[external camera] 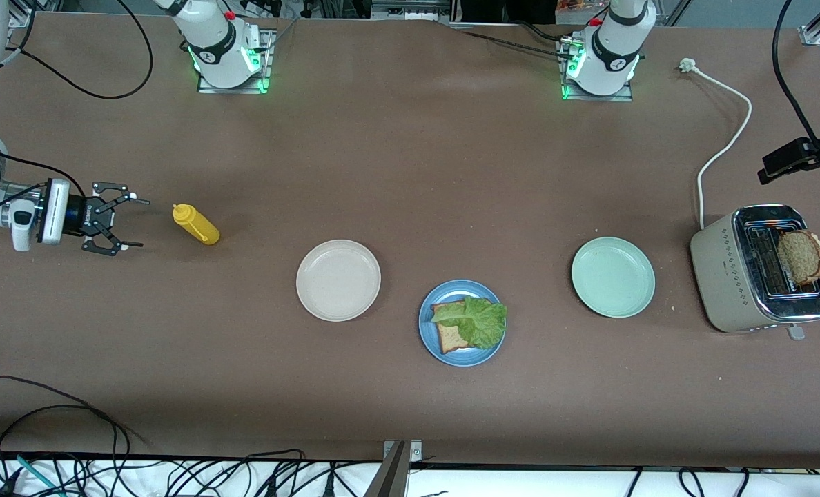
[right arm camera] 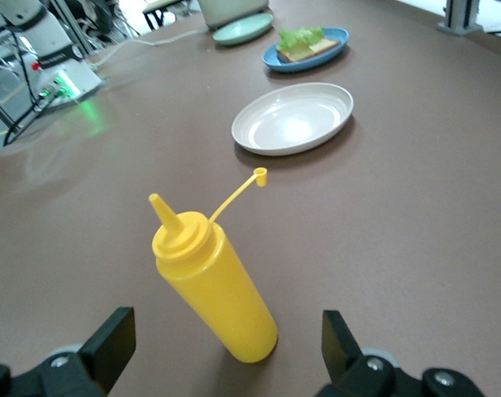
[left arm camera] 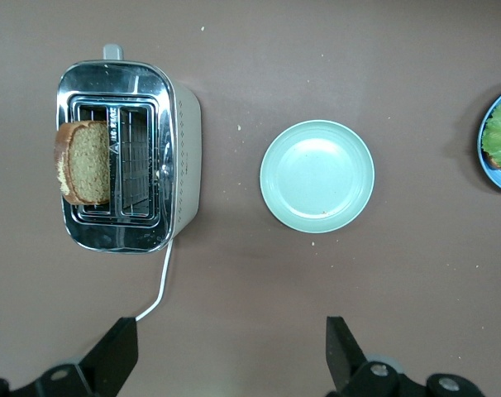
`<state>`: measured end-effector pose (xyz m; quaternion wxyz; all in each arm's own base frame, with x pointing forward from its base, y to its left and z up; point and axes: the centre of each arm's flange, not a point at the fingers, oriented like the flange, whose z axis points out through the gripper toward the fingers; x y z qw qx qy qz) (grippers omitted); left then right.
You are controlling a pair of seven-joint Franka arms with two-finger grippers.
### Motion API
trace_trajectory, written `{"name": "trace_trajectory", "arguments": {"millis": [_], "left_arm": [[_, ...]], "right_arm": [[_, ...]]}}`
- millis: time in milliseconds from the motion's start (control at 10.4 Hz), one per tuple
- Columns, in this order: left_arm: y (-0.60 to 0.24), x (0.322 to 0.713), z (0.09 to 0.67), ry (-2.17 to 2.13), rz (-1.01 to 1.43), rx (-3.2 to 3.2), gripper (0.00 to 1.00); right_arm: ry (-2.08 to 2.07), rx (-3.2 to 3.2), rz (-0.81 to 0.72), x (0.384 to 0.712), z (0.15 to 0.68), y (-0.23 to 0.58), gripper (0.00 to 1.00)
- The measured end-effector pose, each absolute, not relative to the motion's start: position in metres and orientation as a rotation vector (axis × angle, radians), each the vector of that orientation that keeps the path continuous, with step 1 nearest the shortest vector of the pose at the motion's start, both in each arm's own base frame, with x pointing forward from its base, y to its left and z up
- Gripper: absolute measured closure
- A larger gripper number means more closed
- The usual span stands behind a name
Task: Make sandwich in blue plate with both arms
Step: 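Grasp the yellow squeeze bottle with the right gripper and lift it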
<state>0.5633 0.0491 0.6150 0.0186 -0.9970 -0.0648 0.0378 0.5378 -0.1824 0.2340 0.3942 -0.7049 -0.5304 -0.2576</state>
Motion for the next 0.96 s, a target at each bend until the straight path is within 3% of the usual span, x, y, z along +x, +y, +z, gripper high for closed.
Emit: {"name": "trace_trajectory", "arguments": {"millis": [575, 958], "left_arm": [[0.049, 0.563, 0.615, -0.201, 0.117, -3.096, 0.00], [0.049, 0.563, 0.615, -0.201, 0.117, -3.096, 0.00]], "right_arm": [[-1.404, -1.606, -0.853, 0.535, 0.177, -0.178, 0.00], [-1.430, -1.511, -0.908, 0.537, 0.144, -0.167, 0.00]]}}
